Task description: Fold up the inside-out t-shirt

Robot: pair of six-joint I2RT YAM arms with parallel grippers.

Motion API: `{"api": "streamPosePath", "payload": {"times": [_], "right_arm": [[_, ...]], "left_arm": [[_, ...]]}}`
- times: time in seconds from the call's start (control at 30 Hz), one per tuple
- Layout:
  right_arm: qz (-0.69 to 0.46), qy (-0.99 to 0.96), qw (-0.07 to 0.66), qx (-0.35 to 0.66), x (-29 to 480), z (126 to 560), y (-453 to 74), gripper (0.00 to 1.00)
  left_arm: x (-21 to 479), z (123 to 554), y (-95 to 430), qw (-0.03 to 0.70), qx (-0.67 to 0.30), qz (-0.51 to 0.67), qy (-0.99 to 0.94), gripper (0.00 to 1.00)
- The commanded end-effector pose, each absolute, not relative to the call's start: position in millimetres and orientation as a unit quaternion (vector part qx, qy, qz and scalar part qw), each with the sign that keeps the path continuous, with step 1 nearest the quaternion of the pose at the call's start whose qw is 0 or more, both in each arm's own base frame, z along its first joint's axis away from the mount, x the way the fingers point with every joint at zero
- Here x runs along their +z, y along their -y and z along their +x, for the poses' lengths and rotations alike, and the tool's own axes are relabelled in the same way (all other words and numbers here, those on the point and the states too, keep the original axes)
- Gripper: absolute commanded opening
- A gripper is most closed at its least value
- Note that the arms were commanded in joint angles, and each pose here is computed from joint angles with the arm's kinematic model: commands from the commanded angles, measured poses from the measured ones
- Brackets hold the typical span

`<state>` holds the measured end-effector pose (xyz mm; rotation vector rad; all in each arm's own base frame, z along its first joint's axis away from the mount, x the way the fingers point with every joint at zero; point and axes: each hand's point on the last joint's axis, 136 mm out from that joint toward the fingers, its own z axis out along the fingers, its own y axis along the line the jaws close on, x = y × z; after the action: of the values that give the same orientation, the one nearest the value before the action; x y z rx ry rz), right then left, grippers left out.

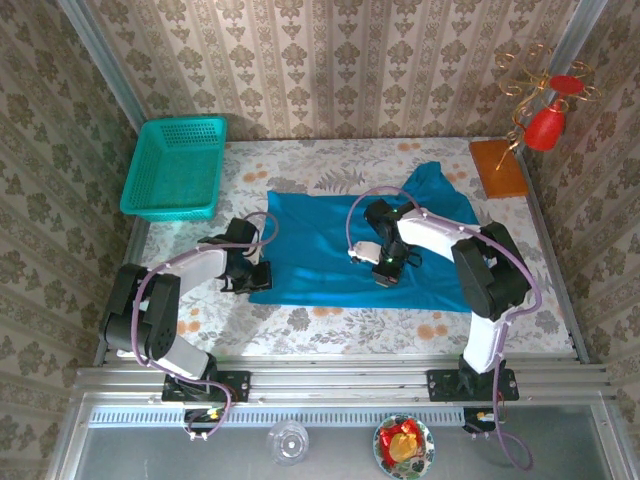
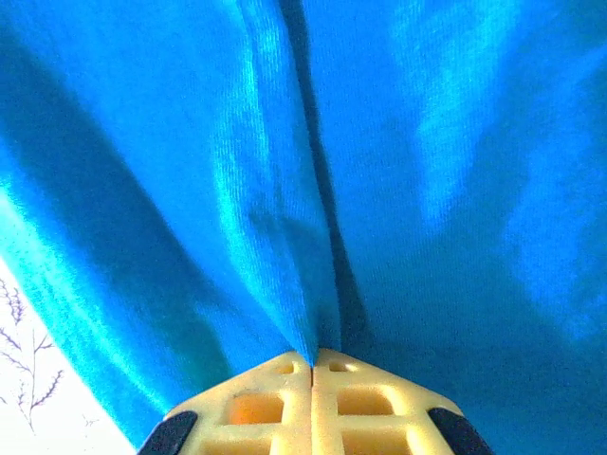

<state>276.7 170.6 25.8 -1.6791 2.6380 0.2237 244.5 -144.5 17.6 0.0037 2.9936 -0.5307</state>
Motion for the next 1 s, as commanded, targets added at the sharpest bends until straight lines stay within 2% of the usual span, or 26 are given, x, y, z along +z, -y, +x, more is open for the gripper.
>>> {"api": "streamPosePath", "payload": {"times": [0.0,0.27,0.53,0.7,0.83,0.97], "right_arm": [[-0.544,-0.836,0.022,0.073,47,278,-174,0.00],[-0.541,-0.838,0.018,0.072,53,278,-173,0.00],[-0.529,-0.848,0.018,0.029,39,294,-161,0.00],[-0.518,-0.854,0.036,0.032,36,301,-166,0.15],[-0.492,-0.867,0.076,0.034,54,309,-170,0.23],[-0.397,-0.907,0.136,0.044,81,322,-166,0.30]], "left_arm": [[11,230,132,0.031,-0.148,0.000,-0.989,0.10],[10,226,126,0.026,-0.134,-0.003,-0.991,0.10],[13,222,123,0.027,-0.127,-0.006,-0.991,0.09],[17,223,123,0.032,-0.130,-0.005,-0.991,0.10],[31,231,129,0.052,-0.146,-0.006,-0.988,0.10],[51,243,137,0.077,-0.166,-0.006,-0.983,0.10]]}}
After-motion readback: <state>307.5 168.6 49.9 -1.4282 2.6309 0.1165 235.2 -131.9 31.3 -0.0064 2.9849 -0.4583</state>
